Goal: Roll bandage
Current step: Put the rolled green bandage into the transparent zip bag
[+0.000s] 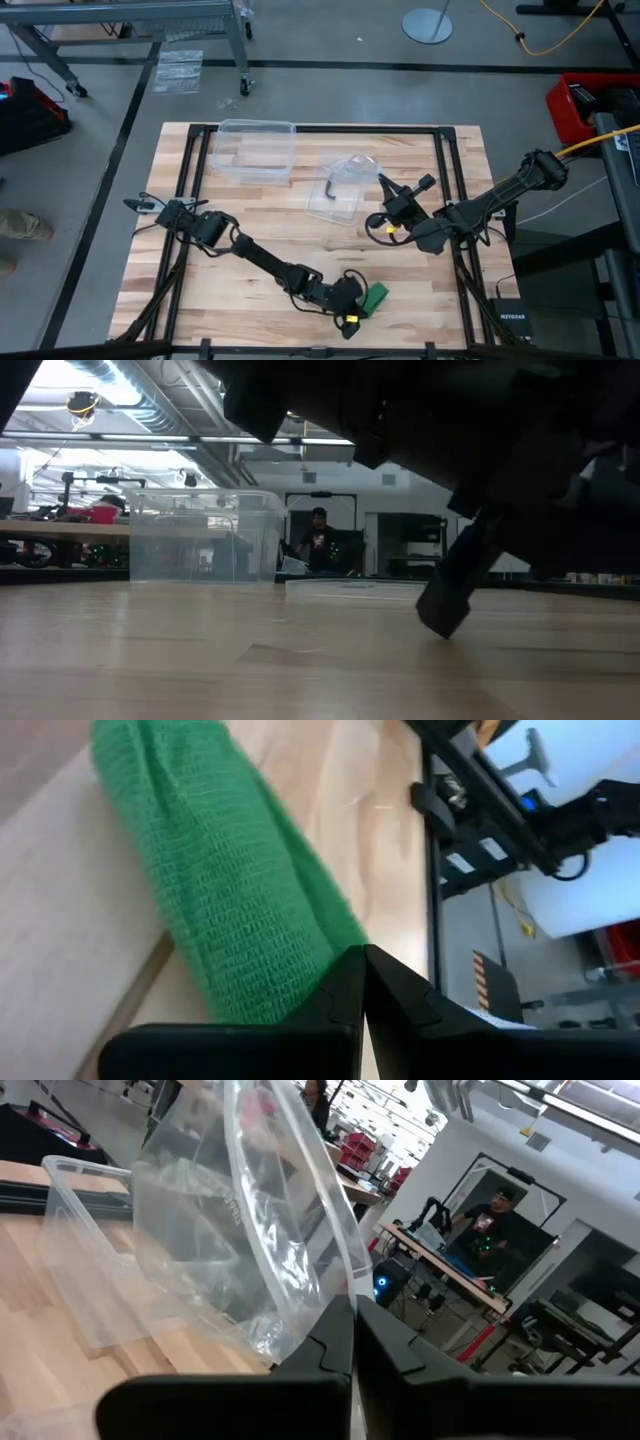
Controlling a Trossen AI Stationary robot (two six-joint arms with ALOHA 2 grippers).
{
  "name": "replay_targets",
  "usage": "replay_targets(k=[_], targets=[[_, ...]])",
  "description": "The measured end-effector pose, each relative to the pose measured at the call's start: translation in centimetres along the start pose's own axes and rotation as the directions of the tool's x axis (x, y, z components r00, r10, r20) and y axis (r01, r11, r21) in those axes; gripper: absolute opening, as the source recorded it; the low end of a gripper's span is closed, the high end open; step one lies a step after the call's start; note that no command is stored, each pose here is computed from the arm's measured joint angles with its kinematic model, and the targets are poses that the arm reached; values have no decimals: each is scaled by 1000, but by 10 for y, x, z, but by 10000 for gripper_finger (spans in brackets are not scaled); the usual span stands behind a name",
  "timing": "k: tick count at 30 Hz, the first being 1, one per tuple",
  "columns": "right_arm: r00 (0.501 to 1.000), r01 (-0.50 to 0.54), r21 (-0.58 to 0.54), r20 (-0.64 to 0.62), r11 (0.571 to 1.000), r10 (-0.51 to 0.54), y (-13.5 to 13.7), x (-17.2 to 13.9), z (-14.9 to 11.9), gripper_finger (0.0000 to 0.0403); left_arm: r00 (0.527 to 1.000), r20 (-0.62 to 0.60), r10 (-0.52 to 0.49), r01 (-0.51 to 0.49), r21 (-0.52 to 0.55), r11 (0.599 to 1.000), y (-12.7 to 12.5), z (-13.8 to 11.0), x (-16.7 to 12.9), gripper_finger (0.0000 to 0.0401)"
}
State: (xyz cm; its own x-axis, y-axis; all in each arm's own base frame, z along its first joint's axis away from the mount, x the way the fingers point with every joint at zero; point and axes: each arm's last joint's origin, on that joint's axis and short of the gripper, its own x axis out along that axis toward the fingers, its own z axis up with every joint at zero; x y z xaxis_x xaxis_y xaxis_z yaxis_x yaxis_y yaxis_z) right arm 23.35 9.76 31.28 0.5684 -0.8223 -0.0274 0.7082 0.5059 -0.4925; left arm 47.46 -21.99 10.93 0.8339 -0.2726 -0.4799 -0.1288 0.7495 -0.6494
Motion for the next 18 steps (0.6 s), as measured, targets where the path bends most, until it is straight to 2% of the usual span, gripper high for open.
replay_targets(k=[11,15,18], targets=[[1000,-1,-16,-2,1000,1,0,0,-1,5,995,0,100,-100,-41,994,19,19,-2,1],[1000,-1,-18,-2,1000,1,0,0,-1,5,970,-39,239,-238,33,971,22,33,-18,1],[1000,0,-18,-2,1000,0,0,0,-1,5,922,2,386,-384,110,917,22,43,-36,1]])
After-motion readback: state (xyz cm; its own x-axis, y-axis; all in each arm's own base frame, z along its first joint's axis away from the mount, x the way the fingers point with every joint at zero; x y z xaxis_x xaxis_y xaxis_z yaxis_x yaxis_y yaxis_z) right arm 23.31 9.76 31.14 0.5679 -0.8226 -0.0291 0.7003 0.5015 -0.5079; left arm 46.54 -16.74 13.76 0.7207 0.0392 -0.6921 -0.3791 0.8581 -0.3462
